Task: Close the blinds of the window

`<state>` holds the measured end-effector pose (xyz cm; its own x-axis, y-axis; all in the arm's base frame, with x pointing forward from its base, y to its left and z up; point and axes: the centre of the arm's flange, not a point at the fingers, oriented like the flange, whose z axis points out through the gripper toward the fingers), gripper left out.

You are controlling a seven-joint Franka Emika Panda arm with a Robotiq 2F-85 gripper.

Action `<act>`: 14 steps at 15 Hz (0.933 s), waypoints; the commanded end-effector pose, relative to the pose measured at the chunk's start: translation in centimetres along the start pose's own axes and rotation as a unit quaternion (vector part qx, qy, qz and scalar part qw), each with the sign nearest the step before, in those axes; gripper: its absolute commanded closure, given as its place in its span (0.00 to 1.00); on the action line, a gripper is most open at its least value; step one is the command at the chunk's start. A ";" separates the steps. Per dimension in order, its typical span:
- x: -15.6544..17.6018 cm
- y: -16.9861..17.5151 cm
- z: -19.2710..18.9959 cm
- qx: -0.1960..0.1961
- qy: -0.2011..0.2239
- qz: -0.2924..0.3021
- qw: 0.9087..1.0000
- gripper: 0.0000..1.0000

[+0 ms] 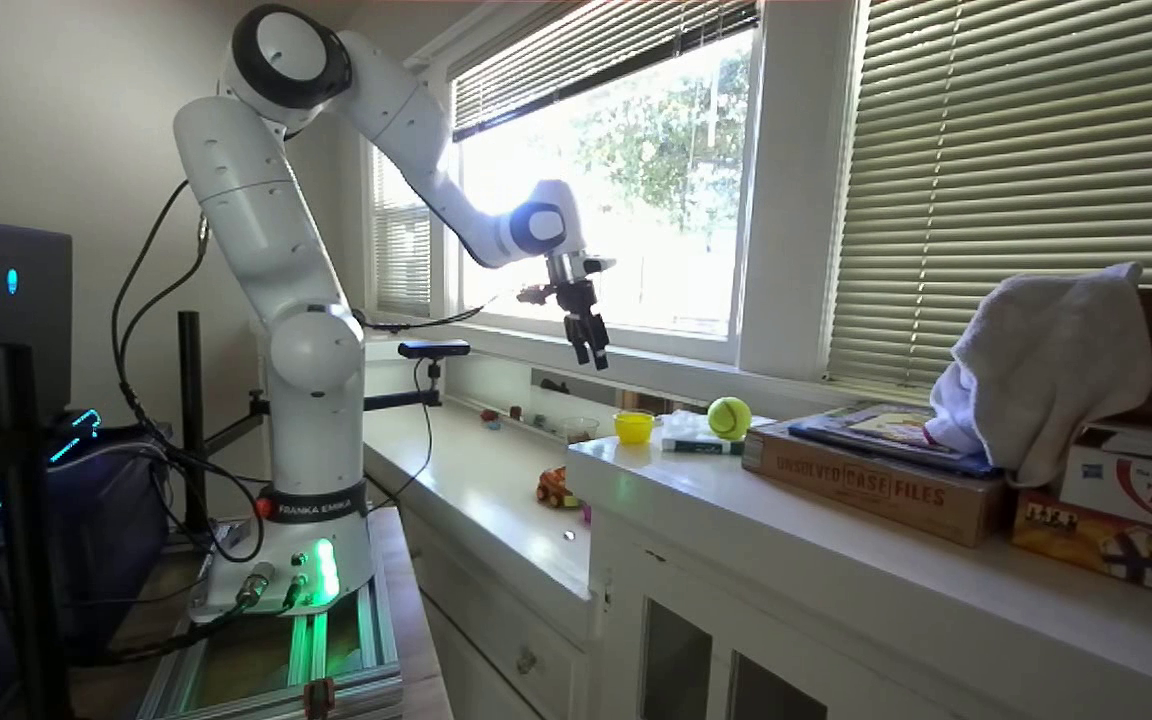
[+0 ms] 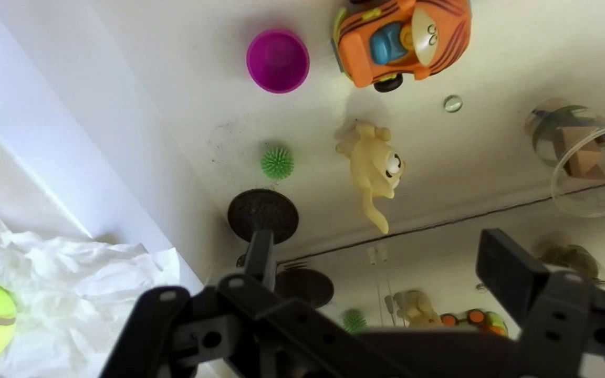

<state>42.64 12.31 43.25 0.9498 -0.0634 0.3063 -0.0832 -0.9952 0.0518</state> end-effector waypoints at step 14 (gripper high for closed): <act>3.8 1.4 5.0 0.043 0.119 -0.062 0.990 0.00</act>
<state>45.39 10.76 40.81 0.8888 0.0158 0.4580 -0.0035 -0.9991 0.0412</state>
